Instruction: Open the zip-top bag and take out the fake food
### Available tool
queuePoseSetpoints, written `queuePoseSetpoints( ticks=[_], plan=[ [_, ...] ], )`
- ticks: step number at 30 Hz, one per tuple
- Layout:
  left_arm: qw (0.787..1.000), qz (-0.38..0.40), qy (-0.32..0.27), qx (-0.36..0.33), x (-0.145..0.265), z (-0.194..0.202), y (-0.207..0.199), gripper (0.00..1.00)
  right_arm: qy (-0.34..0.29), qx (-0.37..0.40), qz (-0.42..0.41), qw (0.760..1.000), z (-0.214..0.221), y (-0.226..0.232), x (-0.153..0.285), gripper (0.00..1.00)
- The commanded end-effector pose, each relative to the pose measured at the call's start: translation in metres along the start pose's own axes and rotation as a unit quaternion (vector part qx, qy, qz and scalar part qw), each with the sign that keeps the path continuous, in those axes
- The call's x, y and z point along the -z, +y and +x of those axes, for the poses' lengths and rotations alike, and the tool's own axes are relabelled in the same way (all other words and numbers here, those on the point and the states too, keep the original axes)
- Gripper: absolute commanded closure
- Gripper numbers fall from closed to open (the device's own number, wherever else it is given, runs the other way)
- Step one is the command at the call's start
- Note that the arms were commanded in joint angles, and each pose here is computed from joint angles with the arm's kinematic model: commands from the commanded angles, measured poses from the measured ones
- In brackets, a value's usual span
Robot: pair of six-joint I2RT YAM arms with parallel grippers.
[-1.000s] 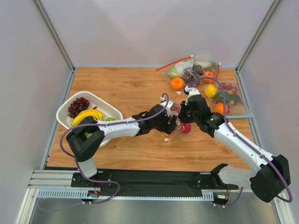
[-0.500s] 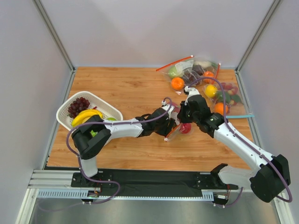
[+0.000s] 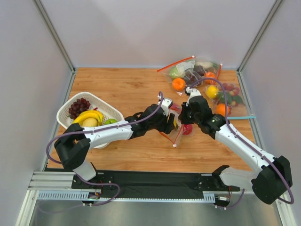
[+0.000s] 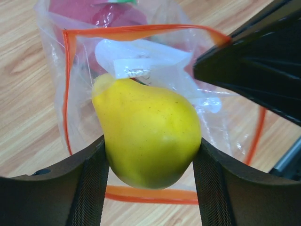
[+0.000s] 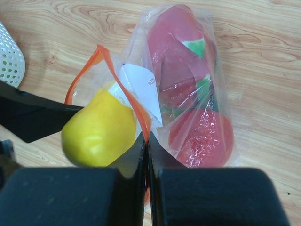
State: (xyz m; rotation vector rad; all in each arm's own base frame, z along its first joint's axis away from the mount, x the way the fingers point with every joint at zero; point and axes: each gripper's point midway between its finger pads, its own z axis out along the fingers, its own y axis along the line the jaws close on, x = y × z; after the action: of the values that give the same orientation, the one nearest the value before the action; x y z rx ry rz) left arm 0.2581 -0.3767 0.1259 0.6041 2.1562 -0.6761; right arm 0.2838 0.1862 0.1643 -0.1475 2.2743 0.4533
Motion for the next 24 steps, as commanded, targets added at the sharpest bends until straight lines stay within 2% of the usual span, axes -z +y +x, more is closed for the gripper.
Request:
queuePoseSetpoints(
  ticks=[1,8,17,19,20,21,24],
  plan=[
    [0.998,0.039,-0.037,0.019,0.021,-0.033,-0.021,0.76,-0.017,-0.005,-0.006,1.000,-0.008,0.002,0.000,1.00],
    [0.995,0.084,-0.020,0.044,0.054,-0.032,-0.029,0.75,-0.019,-0.006,-0.005,1.000,-0.008,0.002,0.000,1.00],
    [0.985,0.169,-0.002,0.037,0.127,-0.009,-0.030,0.75,-0.017,-0.007,-0.008,1.000,-0.008,0.003,-0.003,1.00],
    [0.983,0.173,-0.025,0.051,0.146,-0.017,-0.021,0.75,-0.016,-0.008,-0.010,1.000,-0.007,0.004,-0.004,1.00],
    [0.984,0.166,-0.023,0.057,0.151,-0.015,-0.015,0.74,-0.014,-0.008,-0.011,1.000,-0.006,0.004,-0.004,1.00],
    [0.988,0.140,-0.044,0.057,0.158,-0.019,0.001,0.74,-0.015,-0.008,-0.012,1.000,-0.007,0.004,-0.004,1.00],
    [0.995,0.059,-0.043,0.067,0.164,-0.015,0.047,0.73,-0.016,-0.008,-0.014,1.000,-0.007,0.005,-0.005,1.00]
  ],
)
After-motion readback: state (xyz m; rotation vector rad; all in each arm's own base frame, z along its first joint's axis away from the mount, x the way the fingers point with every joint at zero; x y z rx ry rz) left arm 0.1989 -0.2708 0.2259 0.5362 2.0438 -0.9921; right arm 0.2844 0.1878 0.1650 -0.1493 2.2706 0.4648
